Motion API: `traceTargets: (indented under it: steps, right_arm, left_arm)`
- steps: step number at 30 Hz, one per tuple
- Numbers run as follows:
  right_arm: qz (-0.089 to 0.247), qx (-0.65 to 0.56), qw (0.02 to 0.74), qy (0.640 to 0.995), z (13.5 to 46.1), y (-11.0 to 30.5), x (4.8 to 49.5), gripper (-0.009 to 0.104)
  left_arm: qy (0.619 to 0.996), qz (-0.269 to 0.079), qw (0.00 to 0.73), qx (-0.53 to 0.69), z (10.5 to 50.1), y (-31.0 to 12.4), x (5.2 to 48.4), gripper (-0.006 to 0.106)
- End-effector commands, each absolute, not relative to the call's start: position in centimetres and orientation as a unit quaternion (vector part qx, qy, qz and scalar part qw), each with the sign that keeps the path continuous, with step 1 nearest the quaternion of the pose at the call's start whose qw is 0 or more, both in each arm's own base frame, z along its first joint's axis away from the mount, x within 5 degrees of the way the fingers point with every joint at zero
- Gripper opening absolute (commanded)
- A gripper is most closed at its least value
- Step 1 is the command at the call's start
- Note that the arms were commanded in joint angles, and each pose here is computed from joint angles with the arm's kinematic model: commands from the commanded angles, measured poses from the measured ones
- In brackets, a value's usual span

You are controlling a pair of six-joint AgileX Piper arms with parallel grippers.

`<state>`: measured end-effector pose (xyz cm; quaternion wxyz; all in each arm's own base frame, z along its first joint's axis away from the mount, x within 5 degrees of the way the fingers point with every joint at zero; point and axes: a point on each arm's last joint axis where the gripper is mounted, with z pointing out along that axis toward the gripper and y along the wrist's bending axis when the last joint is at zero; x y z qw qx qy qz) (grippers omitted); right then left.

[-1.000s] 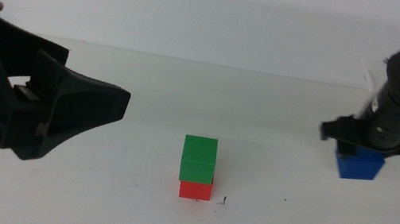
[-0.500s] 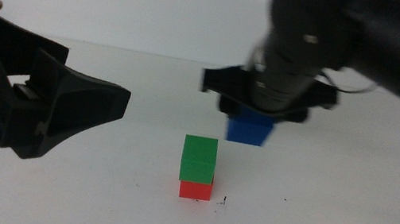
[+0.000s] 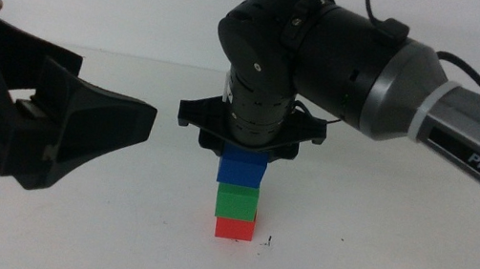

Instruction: Stack red cubes first, then green, then blue cubes in a specific spot.

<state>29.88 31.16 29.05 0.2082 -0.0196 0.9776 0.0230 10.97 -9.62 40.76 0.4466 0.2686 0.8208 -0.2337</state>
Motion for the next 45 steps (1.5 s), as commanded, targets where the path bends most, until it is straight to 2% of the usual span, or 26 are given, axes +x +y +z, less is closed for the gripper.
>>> traceTargets:
  steps: [1, 7, 9, 10, 11, 14, 16, 19, 21, 24, 25, 29, 33, 38, 45]
  right_arm:
    - [0.021, -0.015, 0.212, 0.977, 29.2, 31.2, 30.0, 0.019]
    - [0.013, -0.016, 0.2, 0.979, 28.0, 31.6, 30.2, 0.019]
    - [0.012, -0.017, 0.2, 0.98, 27.9, 31.6, 30.2, 0.022]
    - [0.012, -0.019, 0.2, 0.98, 27.9, 31.6, 30.2, 0.031]
    - [0.008, -0.025, 0.202, 0.979, 27.9, 31.6, 30.3, 0.062]
    - [0.003, -0.027, 0.217, 0.976, 28.5, 31.3, 30.3, 0.084]
    - [0.015, -0.024, 0.228, 0.973, 29.9, 30.9, 30.0, 0.093]
    - [0.032, -0.041, 0.278, 0.959, 34.6, 28.8, 28.7, 0.093]
    - [0.039, -0.043, 0.308, 0.95, 37.7, 25.9, 27.3, 0.093]
    - [0.025, -0.021, 0.319, 0.947, 39.6, 19.2, 25.2, 0.093]
    - [0.03, -0.024, 0.338, 0.94, 39.8, 16.9, 24.5, 0.093]
    - [0.062, -0.042, 0.425, 0.902, 38.9, 8.8, 21.1, 0.093]
    - [0.074, -0.051, 0.492, 0.866, 36.5, 3.9, 17.9, 0.093]
    - [0.063, -0.038, 0.533, 0.843, 34.9, 2.0, 15.8, 0.093]
    - [0.062, -0.038, 0.537, 0.841, 35.0, 2.0, 15.7, 0.093]
  left_arm:
    - [0.816, -0.235, 0.456, 0.267, 40.9, -9.6, 10.9, 0.094]
    - [0.816, -0.235, 0.456, 0.267, 40.9, -9.6, 10.9, 0.094]
    - [0.816, -0.235, 0.456, 0.267, 40.9, -9.6, 10.9, 0.094]
    - [0.816, -0.235, 0.456, 0.267, 40.9, -9.6, 10.9, 0.094]
    - [0.816, -0.235, 0.456, 0.267, 40.9, -9.6, 10.9, 0.094]
    - [0.816, -0.236, 0.457, 0.266, 40.9, -9.6, 11.0, 0.094]
    - [0.815, -0.236, 0.458, 0.266, 41.0, -9.6, 11.0, 0.094]
    - [0.815, -0.236, 0.458, 0.266, 41.0, -9.6, 11.0, 0.094]
    - [0.815, -0.236, 0.458, 0.266, 41.0, -9.6, 11.0, 0.094]
    - [0.815, -0.236, 0.458, 0.266, 41.0, -9.6, 11.0, 0.094]
    - [0.815, -0.236, 0.458, 0.266, 41.0, -9.6, 11.0, 0.094]
    - [0.815, -0.236, 0.458, 0.266, 41.0, -9.6, 11.0, 0.094]
    - [0.815, -0.236, 0.458, 0.266, 41.0, -9.6, 11.0, 0.094]
    - [0.815, -0.236, 0.458, 0.266, 41.0, -9.6, 11.0, 0.094]
    - [0.815, -0.233, 0.459, 0.267, 41.0, -9.5, 11.0, 0.094]
